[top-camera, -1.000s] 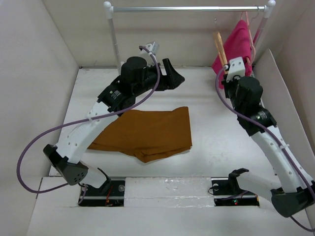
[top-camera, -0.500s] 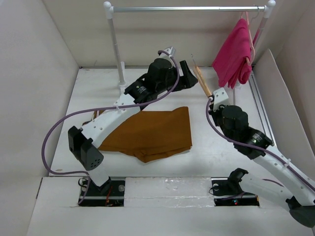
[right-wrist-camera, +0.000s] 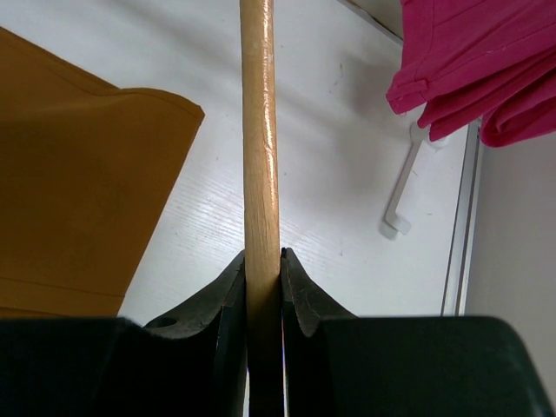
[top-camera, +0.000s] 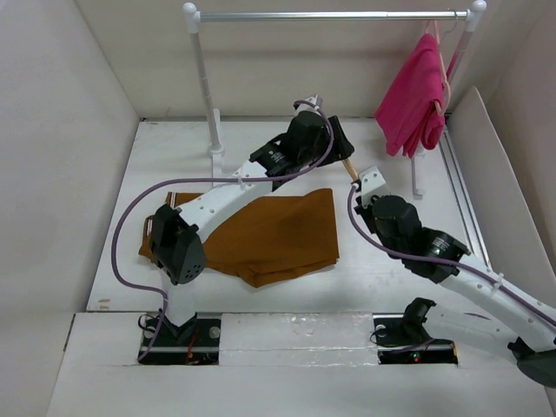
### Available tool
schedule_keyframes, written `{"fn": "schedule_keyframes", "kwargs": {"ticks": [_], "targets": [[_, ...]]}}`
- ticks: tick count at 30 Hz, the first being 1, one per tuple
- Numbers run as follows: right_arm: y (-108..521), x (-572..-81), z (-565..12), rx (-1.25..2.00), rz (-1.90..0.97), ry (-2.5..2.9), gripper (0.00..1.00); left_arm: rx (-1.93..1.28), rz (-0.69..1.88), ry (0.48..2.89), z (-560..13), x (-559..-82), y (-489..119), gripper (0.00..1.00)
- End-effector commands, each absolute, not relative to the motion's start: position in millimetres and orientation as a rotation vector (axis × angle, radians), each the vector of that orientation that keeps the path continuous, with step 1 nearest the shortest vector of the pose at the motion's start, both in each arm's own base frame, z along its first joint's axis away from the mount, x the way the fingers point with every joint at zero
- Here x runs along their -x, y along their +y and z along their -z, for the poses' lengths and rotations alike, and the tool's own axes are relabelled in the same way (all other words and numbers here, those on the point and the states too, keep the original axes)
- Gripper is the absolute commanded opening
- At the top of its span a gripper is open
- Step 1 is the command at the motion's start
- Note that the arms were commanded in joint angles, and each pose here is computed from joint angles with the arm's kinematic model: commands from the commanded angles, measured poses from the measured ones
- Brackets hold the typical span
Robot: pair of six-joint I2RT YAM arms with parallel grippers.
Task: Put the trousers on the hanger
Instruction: Pick up the hanger from the clothesline, then place the trousers on the hanger.
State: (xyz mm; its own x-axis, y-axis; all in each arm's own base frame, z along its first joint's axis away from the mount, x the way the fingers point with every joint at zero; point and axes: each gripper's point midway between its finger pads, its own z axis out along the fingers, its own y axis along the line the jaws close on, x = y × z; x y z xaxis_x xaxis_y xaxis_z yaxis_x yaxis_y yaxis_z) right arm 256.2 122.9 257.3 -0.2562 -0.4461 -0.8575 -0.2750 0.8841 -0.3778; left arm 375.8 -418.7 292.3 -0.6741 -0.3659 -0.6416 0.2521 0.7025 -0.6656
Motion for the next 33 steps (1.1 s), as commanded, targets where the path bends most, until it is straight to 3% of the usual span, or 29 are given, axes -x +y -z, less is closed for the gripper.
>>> {"fn": "schedule_keyframes", "kwargs": {"ticks": [1, 7, 11, 12, 16, 17, 18, 19, 20, 23, 27, 33], "targets": [[125.7, -259.5, -275.2, 0.476, 0.198, 1.815, 0.0, 0.124, 1.007, 2.026, -322.2, -377.6, -416.8, 0.59], [131.6, -257.8, -257.9, 0.539, 0.287, 1.862, 0.0, 0.114, 0.986, 2.041, -317.7, -381.0, -419.1, 0.41], [127.5, -255.6, -245.4, 0.555, 0.34, 1.893, 0.0, 0.112, 0.97, 2.072, -304.0, -379.3, -418.6, 0.05], [122.9, -254.2, -242.8, 0.565, 0.371, 1.904, 0.0, 0.109, 0.97, 2.084, -299.7, -378.0, -418.9, 0.0], [115.7, -244.9, -232.9, 0.569, 0.381, 1.936, 0.0, 0.121, 0.964, 2.11, -288.2, -373.5, -415.5, 0.0], [114.2, -242.3, -234.2, 0.564, 0.36, 1.932, 0.07, 0.129, 0.954, 2.131, -276.3, -371.4, -413.5, 0.0], [120.9, -238.2, -233.5, 0.603, 0.291, 1.929, 0.3, 0.142, 0.978, 2.145, -268.6, -365.5, -412.5, 0.0], [121.4, -238.8, -234.4, 0.607, 0.291, 1.923, 0.3, 0.159, 0.998, 2.133, -277.0, -363.6, -411.2, 0.0], [126.4, -233.8, -233.7, 0.648, 0.238, 1.929, 0.54, 0.189, 1.035, 2.149, -269.9, -355.4, -409.0, 0.0], [137.1, -226.1, -238.6, 0.715, 0.131, 1.934, 0.8, 0.229, 1.072, 2.173, -247.1, -341.1, -405.9, 0.0], [153.9, -213.7, -248.1, 0.792, -0.043, 1.919, 0.91, 0.27, 1.101, 2.214, -228.6, -320.7, -406.8, 0.0], [156.8, -211.1, -266.6, 0.746, -0.199, 1.896, 0.87, 0.317, 1.172, 2.204, -214.3, -291.9, -417.3, 0.0]]}}
